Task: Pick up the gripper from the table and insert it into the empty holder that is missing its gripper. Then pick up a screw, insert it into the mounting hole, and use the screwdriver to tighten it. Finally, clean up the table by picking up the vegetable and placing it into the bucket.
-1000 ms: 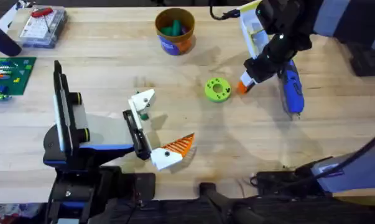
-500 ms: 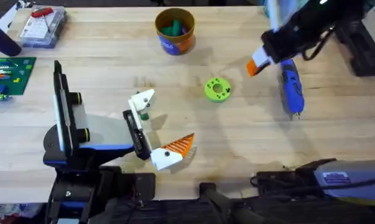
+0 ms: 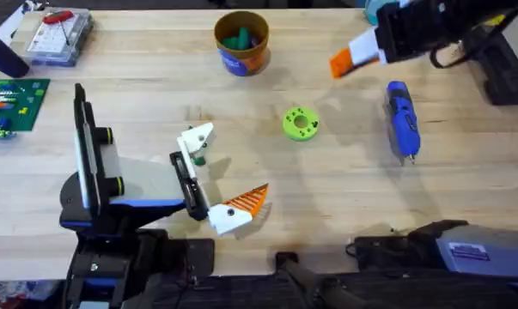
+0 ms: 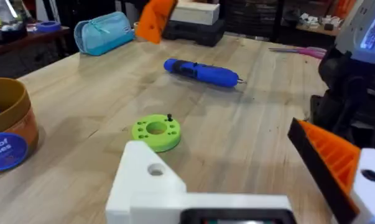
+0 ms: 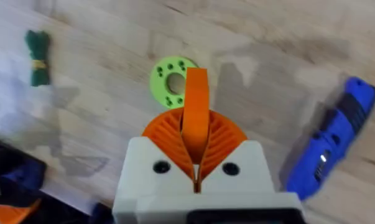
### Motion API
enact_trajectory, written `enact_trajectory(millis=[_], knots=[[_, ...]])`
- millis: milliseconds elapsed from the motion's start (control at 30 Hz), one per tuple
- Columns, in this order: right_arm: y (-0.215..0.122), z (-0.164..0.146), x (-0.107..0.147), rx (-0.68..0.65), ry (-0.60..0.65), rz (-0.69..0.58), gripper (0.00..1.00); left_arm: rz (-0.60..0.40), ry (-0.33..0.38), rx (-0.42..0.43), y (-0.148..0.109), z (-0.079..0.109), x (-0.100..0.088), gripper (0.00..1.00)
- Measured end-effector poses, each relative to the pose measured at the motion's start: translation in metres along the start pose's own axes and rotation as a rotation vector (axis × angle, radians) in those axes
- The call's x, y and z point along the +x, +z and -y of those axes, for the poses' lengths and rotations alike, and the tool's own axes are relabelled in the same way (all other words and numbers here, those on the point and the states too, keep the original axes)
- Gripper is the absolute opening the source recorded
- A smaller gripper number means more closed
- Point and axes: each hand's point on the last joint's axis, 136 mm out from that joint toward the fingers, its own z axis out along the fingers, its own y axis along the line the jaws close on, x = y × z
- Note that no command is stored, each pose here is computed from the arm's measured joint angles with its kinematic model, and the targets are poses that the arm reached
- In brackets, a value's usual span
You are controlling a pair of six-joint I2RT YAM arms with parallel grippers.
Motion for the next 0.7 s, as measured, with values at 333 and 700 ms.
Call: enact_trajectory(millis=[333, 700], knots=[[0.010, -0.046, -0.016, -0.296, -0.029, 0.094, 0.013, 0.000, 0.000, 0.000, 0.000, 0.000, 0.000, 0.988], [0.036, -0.067, 0.003, -0.580, 0.038, 0.088, 0.011, 0.000, 0.000, 0.000, 0.000, 0.000, 0.000, 0.988]])
